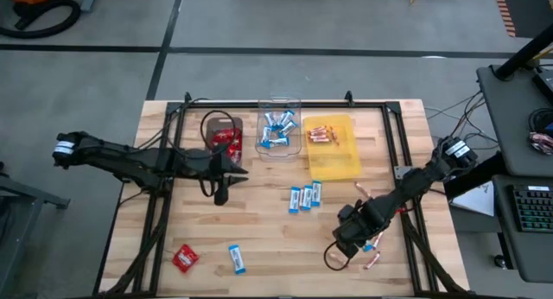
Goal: Sort candy
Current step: Put the white chocolate into the transparent bin
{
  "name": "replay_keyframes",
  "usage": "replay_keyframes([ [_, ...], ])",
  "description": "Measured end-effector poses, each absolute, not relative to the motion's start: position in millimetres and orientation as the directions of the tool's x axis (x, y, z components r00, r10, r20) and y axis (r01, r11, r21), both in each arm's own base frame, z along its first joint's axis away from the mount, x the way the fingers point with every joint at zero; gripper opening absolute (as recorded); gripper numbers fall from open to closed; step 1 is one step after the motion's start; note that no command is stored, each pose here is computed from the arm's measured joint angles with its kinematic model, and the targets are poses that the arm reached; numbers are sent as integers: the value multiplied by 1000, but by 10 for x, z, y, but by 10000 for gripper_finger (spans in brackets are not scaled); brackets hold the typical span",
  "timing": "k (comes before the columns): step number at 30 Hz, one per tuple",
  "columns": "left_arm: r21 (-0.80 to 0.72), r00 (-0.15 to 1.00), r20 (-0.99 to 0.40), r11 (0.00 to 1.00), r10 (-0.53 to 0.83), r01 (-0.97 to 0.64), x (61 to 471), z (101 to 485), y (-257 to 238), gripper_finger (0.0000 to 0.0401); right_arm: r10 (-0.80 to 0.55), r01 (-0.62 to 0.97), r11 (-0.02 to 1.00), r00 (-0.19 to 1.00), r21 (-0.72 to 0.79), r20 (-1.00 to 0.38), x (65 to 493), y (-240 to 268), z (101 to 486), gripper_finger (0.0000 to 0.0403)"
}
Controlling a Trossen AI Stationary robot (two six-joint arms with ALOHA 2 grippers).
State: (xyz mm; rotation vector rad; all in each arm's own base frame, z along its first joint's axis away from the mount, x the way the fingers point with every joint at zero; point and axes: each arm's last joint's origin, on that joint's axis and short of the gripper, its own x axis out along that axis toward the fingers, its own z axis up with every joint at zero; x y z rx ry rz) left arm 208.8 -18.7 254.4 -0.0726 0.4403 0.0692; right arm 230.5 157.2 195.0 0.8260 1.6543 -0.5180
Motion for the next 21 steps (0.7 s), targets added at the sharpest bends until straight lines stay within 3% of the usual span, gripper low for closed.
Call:
replay_keyframes([
  [5,-56,891,-451,995,52,-87,2120,2483,-191,76,133,723,691,-143,-11,-981,2311,1544,1774,70],
  [9,-53,882,-467,995,53,-88,2153,2442,-194,76,123,656,755,-152,-7,-981,2329,1565,1727,63],
  [13,-50,877,-478,995,54,-89,2172,2416,-196,76,120,690,724,-165,-28,-979,2335,1583,1683,64],
  [21,-50,875,-481,995,54,-89,2182,2406,-197,76,113,720,692,-175,-49,-978,2340,1585,1654,145],
])
